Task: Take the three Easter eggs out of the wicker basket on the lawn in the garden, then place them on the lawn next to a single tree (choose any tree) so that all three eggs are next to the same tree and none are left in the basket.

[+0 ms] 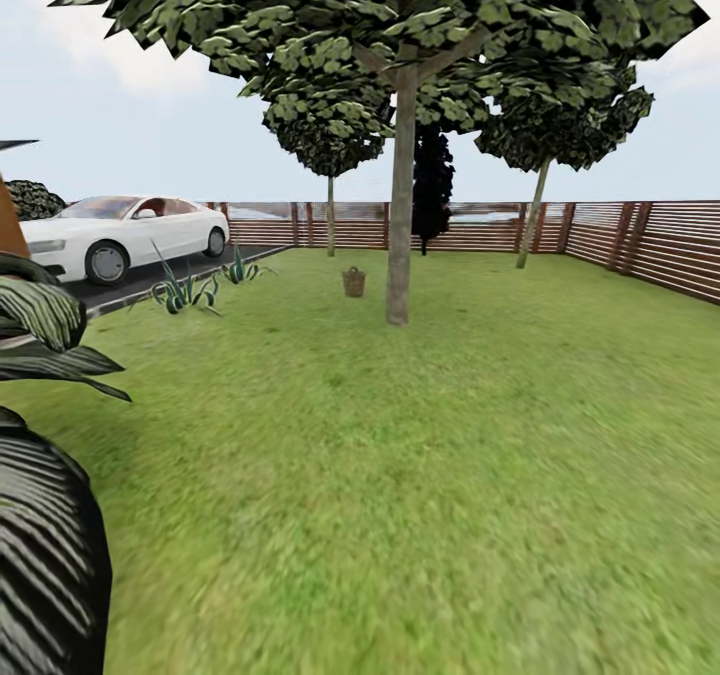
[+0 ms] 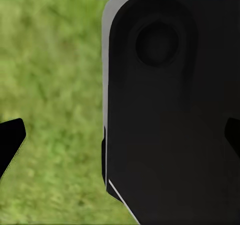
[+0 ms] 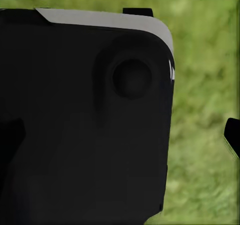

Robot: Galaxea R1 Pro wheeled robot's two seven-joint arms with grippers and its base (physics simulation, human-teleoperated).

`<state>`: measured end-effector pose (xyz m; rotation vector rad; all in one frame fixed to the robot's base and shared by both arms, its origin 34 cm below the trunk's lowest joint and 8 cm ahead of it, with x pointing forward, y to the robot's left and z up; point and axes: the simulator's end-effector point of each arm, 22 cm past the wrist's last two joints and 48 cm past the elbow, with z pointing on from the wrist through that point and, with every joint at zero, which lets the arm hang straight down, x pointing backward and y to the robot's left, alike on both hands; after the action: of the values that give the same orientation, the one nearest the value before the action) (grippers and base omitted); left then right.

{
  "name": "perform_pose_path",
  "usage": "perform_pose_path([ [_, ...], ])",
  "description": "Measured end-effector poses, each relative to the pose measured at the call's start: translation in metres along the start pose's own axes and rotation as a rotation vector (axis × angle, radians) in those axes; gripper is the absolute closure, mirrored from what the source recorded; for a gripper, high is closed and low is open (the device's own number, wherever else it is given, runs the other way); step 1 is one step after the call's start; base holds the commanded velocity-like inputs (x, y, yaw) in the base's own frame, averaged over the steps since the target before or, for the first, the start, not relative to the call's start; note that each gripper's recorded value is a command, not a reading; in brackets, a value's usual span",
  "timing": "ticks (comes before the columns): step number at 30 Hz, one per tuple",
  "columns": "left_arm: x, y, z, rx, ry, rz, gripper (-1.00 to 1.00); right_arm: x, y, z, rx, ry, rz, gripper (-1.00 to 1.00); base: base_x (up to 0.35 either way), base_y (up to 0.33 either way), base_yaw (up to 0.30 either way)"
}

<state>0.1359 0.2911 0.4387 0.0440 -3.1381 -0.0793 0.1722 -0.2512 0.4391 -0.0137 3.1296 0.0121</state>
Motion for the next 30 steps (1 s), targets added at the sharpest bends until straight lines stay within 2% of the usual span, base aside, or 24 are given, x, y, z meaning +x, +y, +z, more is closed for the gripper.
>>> perform_pose_path([
  [30, -0.0001, 0.0011, 0.0, -0.001, 0.0, 0.0, -1.0, -0.0003, -0.0002, 0.0, 0.001, -0.001, 0.0, -1.0, 0.334, 0.0, 0.006],
])
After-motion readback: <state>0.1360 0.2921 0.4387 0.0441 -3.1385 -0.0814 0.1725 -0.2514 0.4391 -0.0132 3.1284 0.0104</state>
